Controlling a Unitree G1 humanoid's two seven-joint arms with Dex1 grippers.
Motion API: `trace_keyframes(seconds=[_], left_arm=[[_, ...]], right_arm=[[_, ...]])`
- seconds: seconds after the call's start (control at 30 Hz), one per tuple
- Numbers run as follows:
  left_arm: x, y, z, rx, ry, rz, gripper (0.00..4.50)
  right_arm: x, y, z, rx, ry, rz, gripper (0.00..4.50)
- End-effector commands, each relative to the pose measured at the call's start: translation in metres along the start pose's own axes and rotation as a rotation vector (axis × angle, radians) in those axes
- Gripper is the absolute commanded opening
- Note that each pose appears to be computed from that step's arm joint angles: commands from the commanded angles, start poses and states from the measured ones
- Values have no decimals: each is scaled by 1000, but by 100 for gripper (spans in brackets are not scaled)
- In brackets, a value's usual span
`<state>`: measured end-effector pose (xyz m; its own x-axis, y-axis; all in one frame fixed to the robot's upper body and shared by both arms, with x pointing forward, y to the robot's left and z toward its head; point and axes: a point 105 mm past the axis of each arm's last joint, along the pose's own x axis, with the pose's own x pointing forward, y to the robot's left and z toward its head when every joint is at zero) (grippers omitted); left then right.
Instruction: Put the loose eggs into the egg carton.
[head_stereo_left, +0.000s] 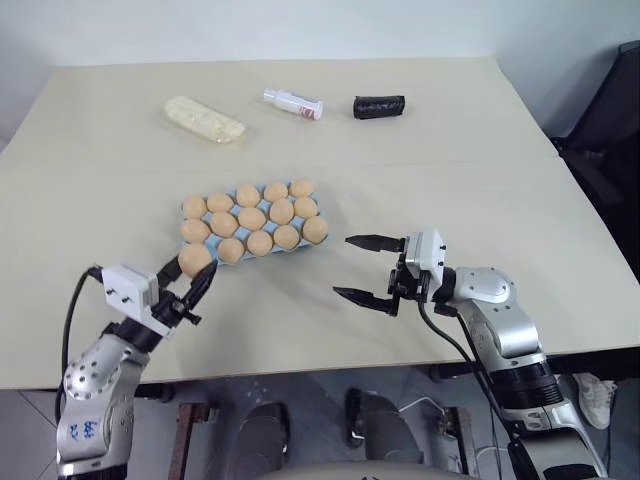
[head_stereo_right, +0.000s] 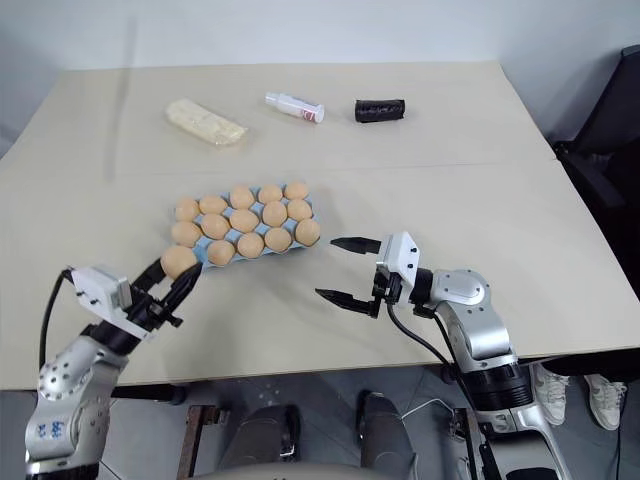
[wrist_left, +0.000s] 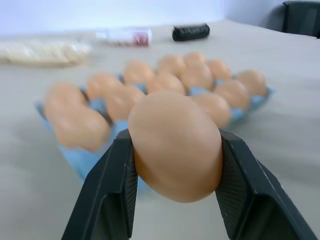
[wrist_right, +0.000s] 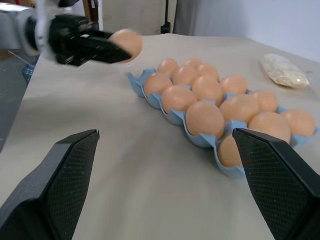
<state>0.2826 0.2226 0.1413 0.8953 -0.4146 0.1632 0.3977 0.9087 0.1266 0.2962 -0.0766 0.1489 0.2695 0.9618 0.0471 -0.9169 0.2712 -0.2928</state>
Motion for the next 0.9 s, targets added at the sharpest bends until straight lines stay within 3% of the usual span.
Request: trace_keyframes(seconds=[0.03, 0.2, 0.47, 0.5, 0.63, 0.9], left_arm=[[7, 14, -1, 9, 6, 11, 183], [16, 22, -8, 5, 27, -22, 183], [16, 17, -4, 8, 3, -105, 430], [13, 18, -1, 15, 2, -106, 444], [-9, 29, 8, 52, 17, -90, 444], [-70, 42, -2, 159, 249, -130, 444]], right_arm=[[3, -2, 12, -37, -33, -10, 450], [2, -3, 15, -44, -37, -25, 450], [2, -1, 15, -40, -39, -33, 450], [2, 0, 15, -40, -40, -32, 450], [-1, 0, 15, -36, -37, -37, 450], [-25, -3, 2, -21, 57, -65, 450]])
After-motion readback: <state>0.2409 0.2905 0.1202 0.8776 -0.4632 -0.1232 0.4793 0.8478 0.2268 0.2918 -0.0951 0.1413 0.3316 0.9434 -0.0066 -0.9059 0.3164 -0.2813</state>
